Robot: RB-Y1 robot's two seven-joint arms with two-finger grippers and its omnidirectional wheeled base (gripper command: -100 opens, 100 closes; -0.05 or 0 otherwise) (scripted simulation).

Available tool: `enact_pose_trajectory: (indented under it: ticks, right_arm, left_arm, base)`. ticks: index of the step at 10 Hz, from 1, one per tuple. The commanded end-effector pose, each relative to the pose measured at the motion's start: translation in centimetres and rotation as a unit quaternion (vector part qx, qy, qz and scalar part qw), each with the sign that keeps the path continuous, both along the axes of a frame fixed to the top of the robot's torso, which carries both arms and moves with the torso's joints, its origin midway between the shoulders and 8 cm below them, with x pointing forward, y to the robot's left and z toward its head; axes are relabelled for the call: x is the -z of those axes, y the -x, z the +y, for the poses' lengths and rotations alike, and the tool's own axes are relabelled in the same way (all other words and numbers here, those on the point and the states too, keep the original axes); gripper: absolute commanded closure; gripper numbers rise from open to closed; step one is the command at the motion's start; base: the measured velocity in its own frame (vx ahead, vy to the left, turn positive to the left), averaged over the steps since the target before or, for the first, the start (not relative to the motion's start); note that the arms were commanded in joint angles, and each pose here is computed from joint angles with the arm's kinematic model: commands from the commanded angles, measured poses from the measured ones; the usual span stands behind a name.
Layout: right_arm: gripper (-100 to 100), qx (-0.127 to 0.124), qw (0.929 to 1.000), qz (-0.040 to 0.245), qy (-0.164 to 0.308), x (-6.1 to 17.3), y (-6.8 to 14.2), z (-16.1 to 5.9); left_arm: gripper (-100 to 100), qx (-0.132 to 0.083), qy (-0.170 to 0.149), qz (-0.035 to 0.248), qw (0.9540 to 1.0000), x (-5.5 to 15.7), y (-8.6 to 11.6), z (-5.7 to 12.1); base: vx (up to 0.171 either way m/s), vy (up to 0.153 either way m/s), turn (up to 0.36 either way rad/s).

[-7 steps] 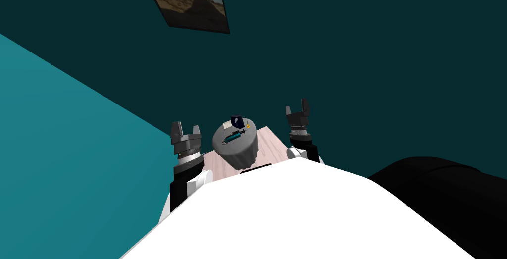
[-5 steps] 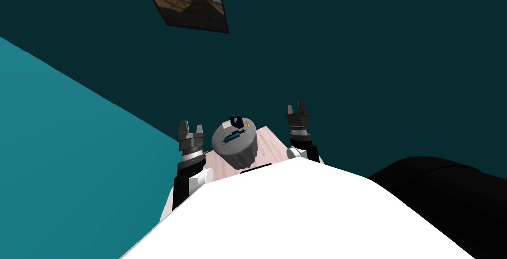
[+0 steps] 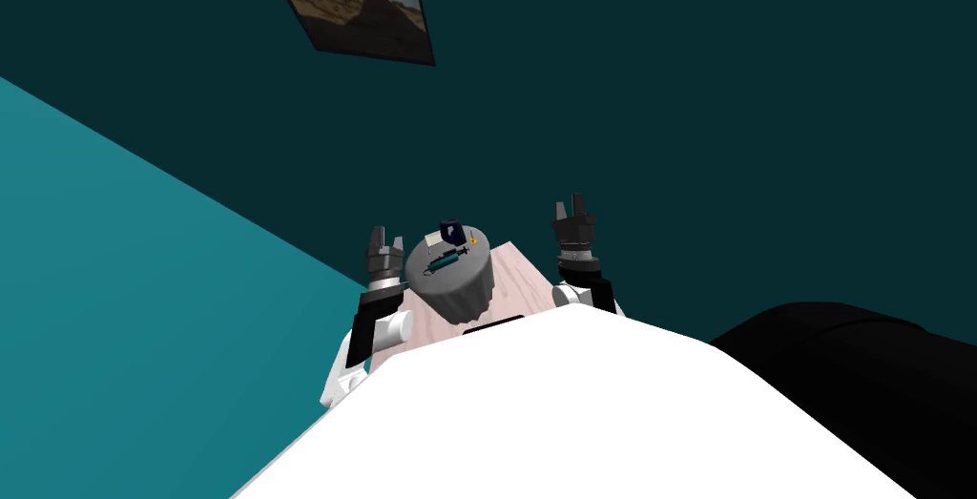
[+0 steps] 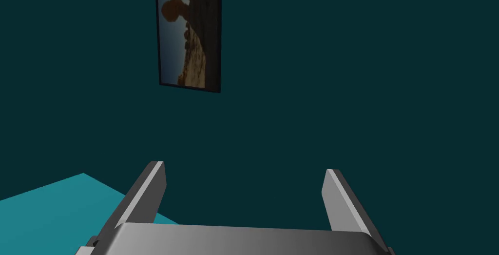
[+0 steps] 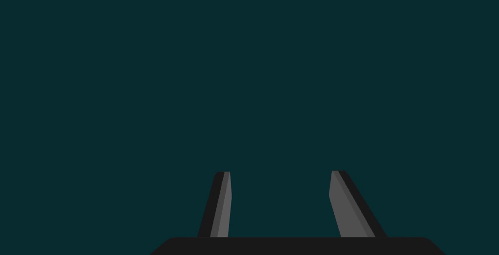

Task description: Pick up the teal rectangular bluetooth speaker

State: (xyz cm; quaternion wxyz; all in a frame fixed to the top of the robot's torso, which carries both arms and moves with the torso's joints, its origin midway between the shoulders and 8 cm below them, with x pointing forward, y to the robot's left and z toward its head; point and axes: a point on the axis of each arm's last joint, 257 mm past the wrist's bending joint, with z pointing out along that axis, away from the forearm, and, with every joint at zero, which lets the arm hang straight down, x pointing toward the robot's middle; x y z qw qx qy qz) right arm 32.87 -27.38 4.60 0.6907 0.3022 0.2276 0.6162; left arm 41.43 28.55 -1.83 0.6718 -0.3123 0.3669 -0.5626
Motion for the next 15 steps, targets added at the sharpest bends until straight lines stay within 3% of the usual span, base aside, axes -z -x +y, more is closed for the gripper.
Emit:
enact_pose_trajectory:
  ticks: [1, 2, 3, 4, 5, 7, 8, 9, 10, 11, 12, 15]
  right_arm:
    - [0, 0.000, 1.0000, 0.000, 0.000, 0.0, 0.0, 0.0]
    - [0, 0.000, 1.0000, 0.000, 0.000, 0.0, 0.0, 0.0]
    - [0, 0.000, 1.0000, 0.000, 0.000, 0.0, 0.0, 0.0]
    - [0, 0.000, 1.0000, 0.000, 0.000, 0.0, 0.0, 0.0]
    - [0, 0.000, 1.0000, 0.000, 0.000, 0.0, 0.0, 0.0]
    - [0, 0.000, 1.0000, 0.000, 0.000, 0.0, 0.0, 0.0]
    - [0, 0.000, 1.0000, 0.000, 0.000, 0.0, 0.0, 0.0]
    - [0, 0.000, 1.0000, 0.000, 0.000, 0.0, 0.0, 0.0]
    - [0, 0.000, 1.0000, 0.000, 0.000, 0.0, 0.0, 0.0]
    - [0, 0.000, 1.0000, 0.000, 0.000, 0.0, 0.0, 0.0]
    - [0, 0.000, 1.0000, 0.000, 0.000, 0.0, 0.0, 0.0]
    - [0, 0.000, 1.0000, 0.000, 0.000, 0.0, 0.0, 0.0]
  left_arm:
    - [-100, 0.008, -0.003, 0.015, 0.9998, 0.7, -1.8, -0.4]
    - [-100, 0.012, -0.006, 0.033, 0.9994, 1.7, -3.1, -0.4]
    - [-100, 0.014, -0.006, 0.029, 0.9995, 1.3, -3.3, -0.6]
    - [-100, 0.017, -0.009, 0.049, 0.9986, 2.5, -4.8, -0.5]
    - [-100, 0.019, -0.009, 0.044, 0.9988, 2.0, -4.9, -0.7]
    - [-100, 0.024, -0.016, 0.079, 0.9965, 3.6, -7.7, -0.6]
    - [-100, 0.026, -0.016, 0.075, 0.9967, 3.1, -8.3, -0.8]
    - [-100, 0.025, -0.019, 0.098, 0.9946, 4.4, -9.6, -0.5]
    - [-100, 0.028, -0.020, 0.092, 0.9951, 3.7, -10.1, -0.8]
    - [-100, 0.027, -0.023, 0.112, 0.9931, 4.5, -11.4, -0.5]
    - [-100, 0.028, -0.023, 0.110, 0.9932, 4.3, -11.8, -0.6]
    - [-100, 0.025, -0.027, 0.147, 0.9884, 5.3, -14.9, 0.0]
  base:
    - [-0.055, -0.038, -0.026]
    - [-0.073, -0.042, -0.059]
    - [-0.054, -0.028, -0.017]
    - [-0.052, -0.031, -0.028]
    - [-0.045, -0.030, -0.021]
    - [-0.074, -0.053, -0.055]
    - [-0.078, -0.042, -0.010]
    - [-0.062, -0.038, -0.023]
    - [-0.041, -0.031, -0.018]
    - [-0.044, -0.042, -0.041]
    - [-0.042, -0.038, -0.019]
    - [-0.046, -0.037, -0.025]
